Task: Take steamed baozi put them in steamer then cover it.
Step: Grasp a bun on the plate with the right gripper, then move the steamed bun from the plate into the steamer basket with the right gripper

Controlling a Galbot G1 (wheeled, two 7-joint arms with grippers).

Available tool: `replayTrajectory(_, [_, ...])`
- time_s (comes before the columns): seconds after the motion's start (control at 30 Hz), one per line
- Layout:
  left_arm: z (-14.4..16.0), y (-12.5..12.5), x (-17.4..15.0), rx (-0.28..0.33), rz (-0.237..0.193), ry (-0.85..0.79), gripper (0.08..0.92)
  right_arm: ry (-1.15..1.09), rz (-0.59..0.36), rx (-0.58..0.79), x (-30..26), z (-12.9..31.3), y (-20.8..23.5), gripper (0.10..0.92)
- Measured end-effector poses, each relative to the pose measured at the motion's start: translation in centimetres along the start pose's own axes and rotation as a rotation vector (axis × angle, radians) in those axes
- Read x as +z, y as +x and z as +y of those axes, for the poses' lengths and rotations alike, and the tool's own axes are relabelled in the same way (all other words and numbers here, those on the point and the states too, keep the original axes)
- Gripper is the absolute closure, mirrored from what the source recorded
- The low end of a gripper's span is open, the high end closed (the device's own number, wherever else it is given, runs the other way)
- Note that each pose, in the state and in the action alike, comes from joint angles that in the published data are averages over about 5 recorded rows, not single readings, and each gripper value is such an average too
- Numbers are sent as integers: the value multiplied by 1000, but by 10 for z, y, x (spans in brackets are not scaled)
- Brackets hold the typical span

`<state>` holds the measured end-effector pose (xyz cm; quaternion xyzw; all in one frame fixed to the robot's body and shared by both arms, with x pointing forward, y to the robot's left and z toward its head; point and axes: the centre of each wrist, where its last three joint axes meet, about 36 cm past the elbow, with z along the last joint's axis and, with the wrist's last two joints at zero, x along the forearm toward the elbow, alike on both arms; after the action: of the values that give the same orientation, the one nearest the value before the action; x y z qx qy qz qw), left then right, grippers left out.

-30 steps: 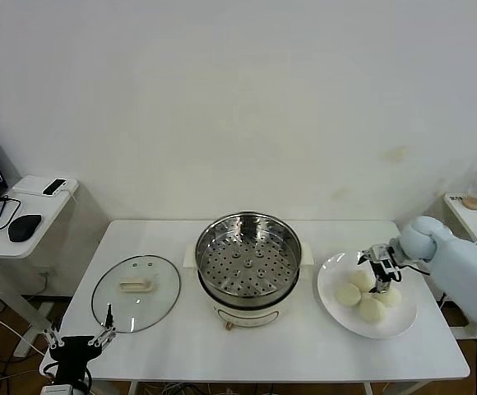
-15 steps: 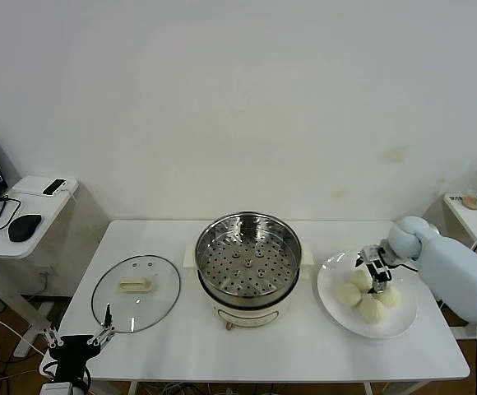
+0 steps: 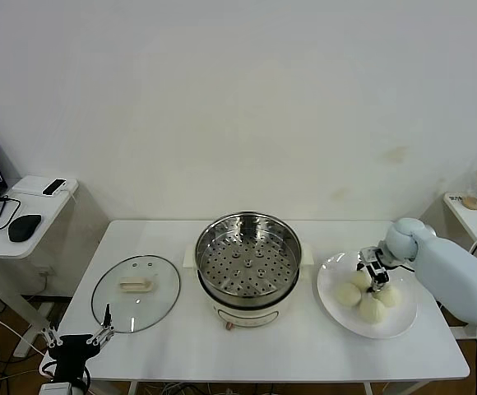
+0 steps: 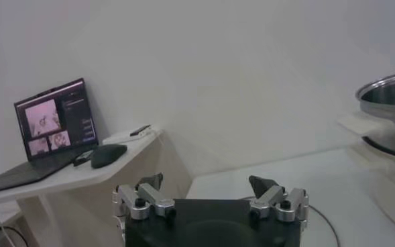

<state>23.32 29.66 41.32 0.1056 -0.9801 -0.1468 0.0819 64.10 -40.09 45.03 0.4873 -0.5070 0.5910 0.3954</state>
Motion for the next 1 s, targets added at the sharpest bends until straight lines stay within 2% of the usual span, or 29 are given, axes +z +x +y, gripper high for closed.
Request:
replayTrajectory(0.4, [-2, -3, -2, 1, -8, 3, 177, -3, -24, 46, 9, -5, 37, 454])
replayTrajectory(0.7, [1, -8, 3, 0, 2, -5, 177, 21, -46, 160, 9, -35, 110, 445])
replayTrajectory(1.0, [1, -11, 5, -8, 4, 0, 177, 108, -121, 289, -38, -84, 183, 445])
